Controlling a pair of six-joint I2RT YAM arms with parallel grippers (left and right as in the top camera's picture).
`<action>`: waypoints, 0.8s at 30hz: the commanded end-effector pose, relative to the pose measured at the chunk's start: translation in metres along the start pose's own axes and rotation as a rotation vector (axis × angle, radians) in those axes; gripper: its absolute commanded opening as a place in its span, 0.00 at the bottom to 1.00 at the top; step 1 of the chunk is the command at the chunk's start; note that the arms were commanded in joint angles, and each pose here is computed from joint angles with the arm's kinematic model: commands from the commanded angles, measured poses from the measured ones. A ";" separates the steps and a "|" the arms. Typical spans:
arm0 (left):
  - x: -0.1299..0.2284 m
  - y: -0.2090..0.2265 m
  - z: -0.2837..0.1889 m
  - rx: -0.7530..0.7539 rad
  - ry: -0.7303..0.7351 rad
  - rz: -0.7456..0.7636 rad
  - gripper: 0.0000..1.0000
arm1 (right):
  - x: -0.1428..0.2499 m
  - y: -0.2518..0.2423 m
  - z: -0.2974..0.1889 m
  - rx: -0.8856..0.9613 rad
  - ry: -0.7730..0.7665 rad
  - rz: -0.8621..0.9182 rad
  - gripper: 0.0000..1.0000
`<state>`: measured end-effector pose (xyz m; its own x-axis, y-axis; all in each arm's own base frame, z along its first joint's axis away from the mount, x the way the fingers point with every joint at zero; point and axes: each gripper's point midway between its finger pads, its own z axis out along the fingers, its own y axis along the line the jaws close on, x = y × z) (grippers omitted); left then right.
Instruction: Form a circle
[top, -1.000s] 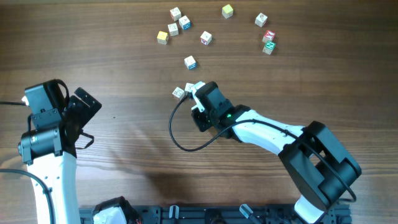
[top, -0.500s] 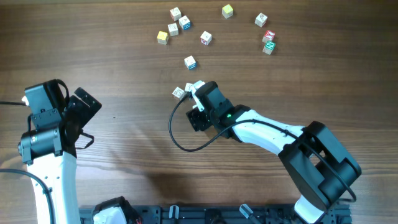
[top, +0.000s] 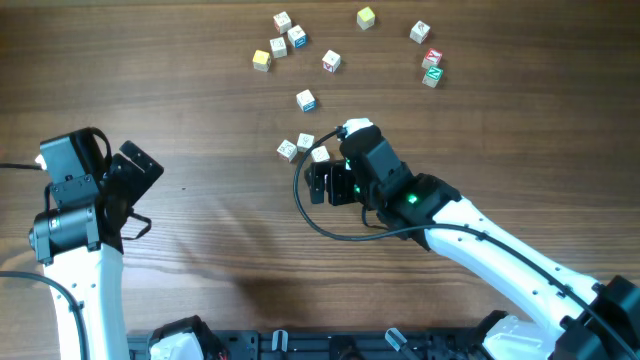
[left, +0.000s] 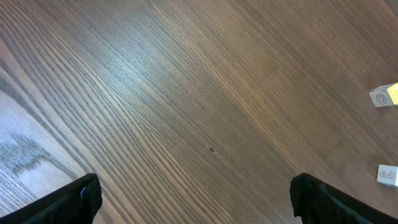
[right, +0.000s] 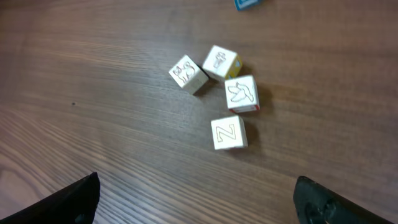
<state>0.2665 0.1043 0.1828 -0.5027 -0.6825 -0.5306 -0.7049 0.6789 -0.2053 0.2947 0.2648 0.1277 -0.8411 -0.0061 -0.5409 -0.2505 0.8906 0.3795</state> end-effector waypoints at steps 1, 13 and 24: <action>0.000 -0.001 0.000 0.008 0.004 -0.014 1.00 | 0.014 -0.015 0.019 0.059 0.043 0.107 0.76; 0.000 -0.001 0.000 0.008 0.004 -0.014 1.00 | 0.031 -0.066 0.054 0.309 0.019 0.337 0.04; 0.000 -0.001 0.000 0.008 0.004 -0.014 1.00 | 0.031 -0.075 0.051 0.358 -0.010 0.412 0.04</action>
<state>0.2665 0.1043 0.1828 -0.5027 -0.6825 -0.5306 -0.7049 0.6789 -0.2053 0.3092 0.2273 0.0466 -0.8478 0.3556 -0.3935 0.2497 0.9222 0.2954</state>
